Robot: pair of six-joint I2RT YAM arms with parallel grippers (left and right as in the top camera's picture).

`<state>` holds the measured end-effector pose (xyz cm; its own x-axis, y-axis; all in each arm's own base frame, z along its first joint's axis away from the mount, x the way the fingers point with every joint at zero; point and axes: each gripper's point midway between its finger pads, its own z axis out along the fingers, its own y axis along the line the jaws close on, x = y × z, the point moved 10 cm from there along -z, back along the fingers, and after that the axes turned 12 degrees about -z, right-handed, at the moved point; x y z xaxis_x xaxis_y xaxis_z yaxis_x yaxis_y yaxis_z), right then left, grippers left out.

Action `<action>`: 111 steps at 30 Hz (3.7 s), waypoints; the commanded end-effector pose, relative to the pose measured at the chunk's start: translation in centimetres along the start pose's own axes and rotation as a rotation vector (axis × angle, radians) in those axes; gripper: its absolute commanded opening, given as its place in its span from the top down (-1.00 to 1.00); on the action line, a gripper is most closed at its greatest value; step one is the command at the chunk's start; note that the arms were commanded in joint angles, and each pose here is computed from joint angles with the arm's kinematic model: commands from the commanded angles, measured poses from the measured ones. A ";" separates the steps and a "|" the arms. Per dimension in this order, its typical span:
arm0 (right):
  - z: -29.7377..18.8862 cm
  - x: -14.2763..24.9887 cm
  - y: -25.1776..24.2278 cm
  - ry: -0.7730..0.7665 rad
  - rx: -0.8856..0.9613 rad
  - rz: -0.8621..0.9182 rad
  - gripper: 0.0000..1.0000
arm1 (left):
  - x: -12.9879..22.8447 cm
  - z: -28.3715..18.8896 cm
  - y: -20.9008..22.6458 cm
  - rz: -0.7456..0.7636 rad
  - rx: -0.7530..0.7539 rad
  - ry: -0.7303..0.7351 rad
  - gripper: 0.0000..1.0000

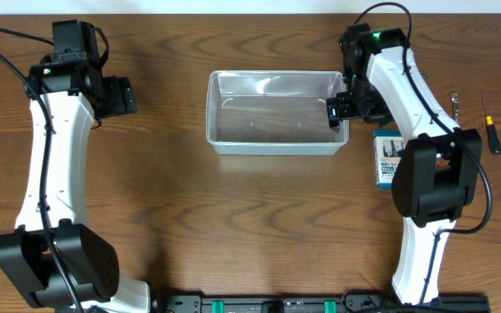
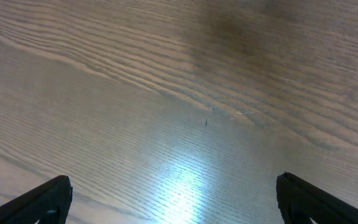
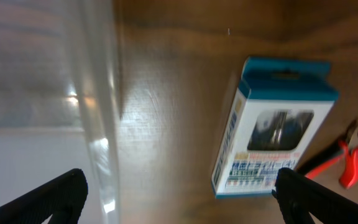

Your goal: Pack container

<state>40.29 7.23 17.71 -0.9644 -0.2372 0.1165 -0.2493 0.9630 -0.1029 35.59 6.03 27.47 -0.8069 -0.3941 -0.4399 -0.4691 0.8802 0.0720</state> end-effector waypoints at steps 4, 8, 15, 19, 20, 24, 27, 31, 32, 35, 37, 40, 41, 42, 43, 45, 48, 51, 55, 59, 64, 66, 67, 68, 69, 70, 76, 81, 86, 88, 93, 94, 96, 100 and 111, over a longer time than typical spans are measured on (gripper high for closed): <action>-1.8 -0.7 0.0 -0.120 -0.061 -0.119 -0.98 | 0.1 0.2 0.2 -0.008 -0.008 0.006 -0.96; -2.1 -1.5 0.6 -0.186 -0.127 -0.155 -0.98 | 0.1 0.2 0.2 -0.008 -0.008 0.005 -0.96; -3.4 -2.0 0.7 -0.271 -0.158 -0.156 -0.99 | 0.2 0.2 0.0 -0.006 0.015 0.016 -0.96; -4.8 -2.1 0.5 -0.318 -0.152 -0.149 -0.99 | 0.5 0.1 -0.9 0.006 0.141 0.055 -0.96; -5.0 -2.1 0.5 -0.327 -0.151 -0.146 -0.99 | 0.6 0.0 -1.2 0.016 0.190 0.069 -0.96; -5.4 -2.2 0.4 -0.343 -0.149 -0.146 -0.98 | 1.0 -0.3 -2.4 0.069 0.363 0.110 -0.96; -5.4 -2.4 0.4 -0.354 -0.147 -0.146 -0.99 | 1.4 -0.8 -3.5 0.143 0.463 0.127 -0.96; -5.4 -2.5 0.4 -0.362 -0.146 -0.146 -0.98 | 2.6 -1.4 -5.4 0.266 0.502 0.146 -0.96; -5.5 -2.5 0.4 -0.363 -0.146 -0.146 -0.98 | 2.9 -1.5 -5.9 0.290 0.502 0.148 -0.96; -5.5 -2.7 0.4 -0.374 -0.145 -0.145 -0.99 | 3.5 -1.9 -7.3 0.338 0.488 0.140 -0.96; -5.5 -2.8 0.4 -0.380 -0.144 -0.145 -0.99 | 3.9 -2.1 -8.0 0.360 0.495 0.141 -0.96; -5.6 -2.8 0.4 -0.387 -0.143 -0.145 -0.98 | 4.5 -2.5 -9.0 0.393 0.505 0.143 -0.96; -5.6 -2.9 0.3 -0.387 -0.141 -0.145 -0.99 | 4.6 -2.5 -9.3 0.402 0.502 0.139 -0.96; -5.6 -2.9 0.3 -0.387 -0.136 -0.144 -0.99 | 4.7 -2.5 -9.6 0.406 0.496 0.135 -0.96; -5.6 -2.9 0.3 -0.388 -0.134 -0.144 -0.99 | 4.7 -2.3 -9.9 0.395 0.485 0.135 -0.96; -5.6 -2.9 0.2 -0.385 -0.127 -0.123 -0.98 | 4.7 -1.7 -10.4 0.356 0.465 0.146 -0.96; -5.6 -2.9 0.1 -0.382 -0.112 -0.086 -0.98 | 5.1 -1.0 -11.1 0.334 0.458 0.180 -0.96; -5.5 -2.8 0.1 -0.375 -0.116 -0.060 -0.98 | 5.5 -0.2 -11.7 0.282 0.412 0.203 -0.96; -5.5 -2.7 -0.1 -0.361 -0.106 -0.019 -0.99 | 5.9 0.6 -12.3 0.229 0.314 0.199 -0.96; -5.5 -2.7 0.0 -0.360 -0.108 -0.016 -0.99 | 6.3 0.5 -13.5 0.256 0.324 0.181 -0.96; -5.4 -2.5 0.0 -0.351 -0.116 -0.018 -0.98 | 6.8 0.5 -14.7 0.283 0.340 0.173 -0.96; -5.4 -2.4 0.1 -0.344 -0.116 -0.019 -0.98 | 6.9 1.0 -14.9 0.286 0.333 0.185 -0.96; -5.4 -2.4 0.1 -0.341 -0.117 -0.019 -0.98 | 7.0 1.3 -14.9 0.287 0.329 0.192 -0.96; -5.4 -2.4 0.1 -0.340 -0.117 -0.019 -0.98 | 7.1 1.7 -15.0 0.289 0.324 0.202 -0.96; -5.3 -2.4 0.1 -0.339 -0.117 -0.019 -0.98 | 7.2 2.0 -15.1 0.290 0.319 0.210 -0.96; -5.3 -2.4 0.1 -0.339 -0.117 -0.019 -0.99 | 7.3 2.4 -15.2 0.292 0.314 0.219 -0.96; -5.3 -2.4 0.1 -0.339 -0.117 -0.020 -0.99 | 7.6 3.7 -15.5 0.312 0.298 0.247 -0.96; -5.3 -2.4 0.1 -0.339 -0.115 -0.025 -0.99 | 7.4 4.6 -16.0 0.355 0.305 0.230 -0.96; -5.3 -2.2 0.1 -0.328 -0.116 -0.028 -0.98 | 7.6 5.1 -16.1 0.344 0.296 0.243 -0.96; -5.3 -2.2 0.1 -0.328 -0.116 -0.028 -0.99 | 7.6 5.1 -16.0 0.320 0.291 0.245 -0.96; -5.2 -2.1 0.1 -0.318 -0.118 -0.028 -0.99 | 7.7 5.1 -15.9 0.258 0.274 0.268 -0.96; -5.2 -2.0 0.1 -0.316 -0.118 -0.028 -0.99 | 7.8 5.1 -15.8 0.259 0.273 0.271 -0.96; -5.2 -2.0 0.1 -0.314 -0.118 -0.028 -0.99 | 7.9 5.1 -15.8 0.259 0.269 0.276 -0.96; -5.2 -2.0 0.1 -0.314 -0.118 -0.028 -0.99 | 7.9 5.1 -15.7 0.265 0.267 0.280 -0.96; -5.2 -2.0 0.1 -0.314 -0.118 -0.028 -0.99 | 7.9 5.5 -15.8 0.268 0.255 0.265 -0.96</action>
<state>42.69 8.74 21.08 -0.9456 -0.2872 -0.1530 -0.2937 0.9556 0.0215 38.51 -9.90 19.15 -0.9663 -0.1567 -0.2041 -0.1330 0.9832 -0.1254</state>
